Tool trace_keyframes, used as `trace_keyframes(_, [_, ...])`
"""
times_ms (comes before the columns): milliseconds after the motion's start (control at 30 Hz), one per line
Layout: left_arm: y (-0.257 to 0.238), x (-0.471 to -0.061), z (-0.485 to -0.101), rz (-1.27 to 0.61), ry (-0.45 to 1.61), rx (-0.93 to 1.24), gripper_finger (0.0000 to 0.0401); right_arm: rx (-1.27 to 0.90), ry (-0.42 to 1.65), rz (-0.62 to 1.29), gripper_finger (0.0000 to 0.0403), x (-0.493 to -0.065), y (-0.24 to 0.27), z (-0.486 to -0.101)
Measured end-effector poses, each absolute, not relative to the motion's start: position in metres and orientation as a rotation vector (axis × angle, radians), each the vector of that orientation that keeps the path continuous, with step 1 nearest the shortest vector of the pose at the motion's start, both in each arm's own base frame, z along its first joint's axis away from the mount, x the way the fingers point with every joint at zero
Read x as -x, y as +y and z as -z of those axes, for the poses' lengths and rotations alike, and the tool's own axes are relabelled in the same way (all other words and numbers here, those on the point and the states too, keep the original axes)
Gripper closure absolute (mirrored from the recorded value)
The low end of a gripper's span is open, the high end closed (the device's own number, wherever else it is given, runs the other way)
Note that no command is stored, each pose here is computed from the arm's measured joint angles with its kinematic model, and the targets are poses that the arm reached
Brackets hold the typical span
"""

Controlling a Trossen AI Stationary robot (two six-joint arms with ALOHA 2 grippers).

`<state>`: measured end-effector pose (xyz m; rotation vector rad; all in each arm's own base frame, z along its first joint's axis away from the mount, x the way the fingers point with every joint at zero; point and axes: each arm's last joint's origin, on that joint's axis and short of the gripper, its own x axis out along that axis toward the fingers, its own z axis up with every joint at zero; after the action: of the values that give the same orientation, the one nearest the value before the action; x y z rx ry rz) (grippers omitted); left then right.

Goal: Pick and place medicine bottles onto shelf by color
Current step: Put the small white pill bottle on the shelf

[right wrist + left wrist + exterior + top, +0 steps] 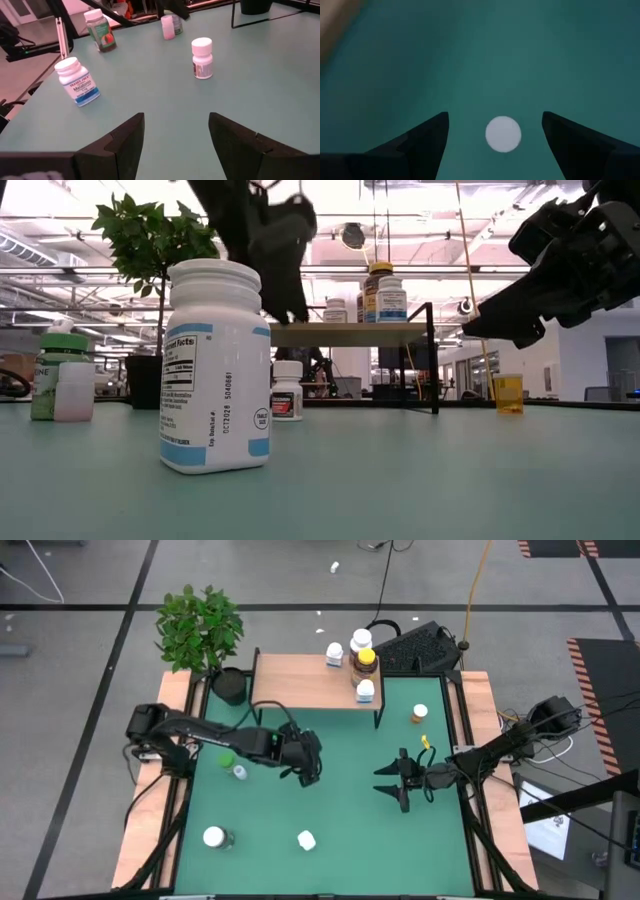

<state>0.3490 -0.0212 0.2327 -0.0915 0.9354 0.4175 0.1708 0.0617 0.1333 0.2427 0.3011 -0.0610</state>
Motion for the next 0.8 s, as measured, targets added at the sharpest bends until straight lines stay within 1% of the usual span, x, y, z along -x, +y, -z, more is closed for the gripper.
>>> trace_keyframes(133, [-0.010, -0.346, -0.215, -0.397, 0.937, 0.139, 0.0078, -0.237, 0.301, 0.061, 0.0188, -0.171, 0.062, -0.133])
trace_keyframes(333, [-0.008, -0.343, -0.197, -0.316, 0.936, 0.123, 0.0078, -0.219, 0.306, 0.060, 0.0188, -0.171, 0.062, -0.133])
trace_keyframes(800, [-0.007, -0.339, -0.189, -0.289, 0.957, 0.093, 0.0078, -0.219, 0.304, 0.060, 0.0188, -0.171, 0.062, -0.133])
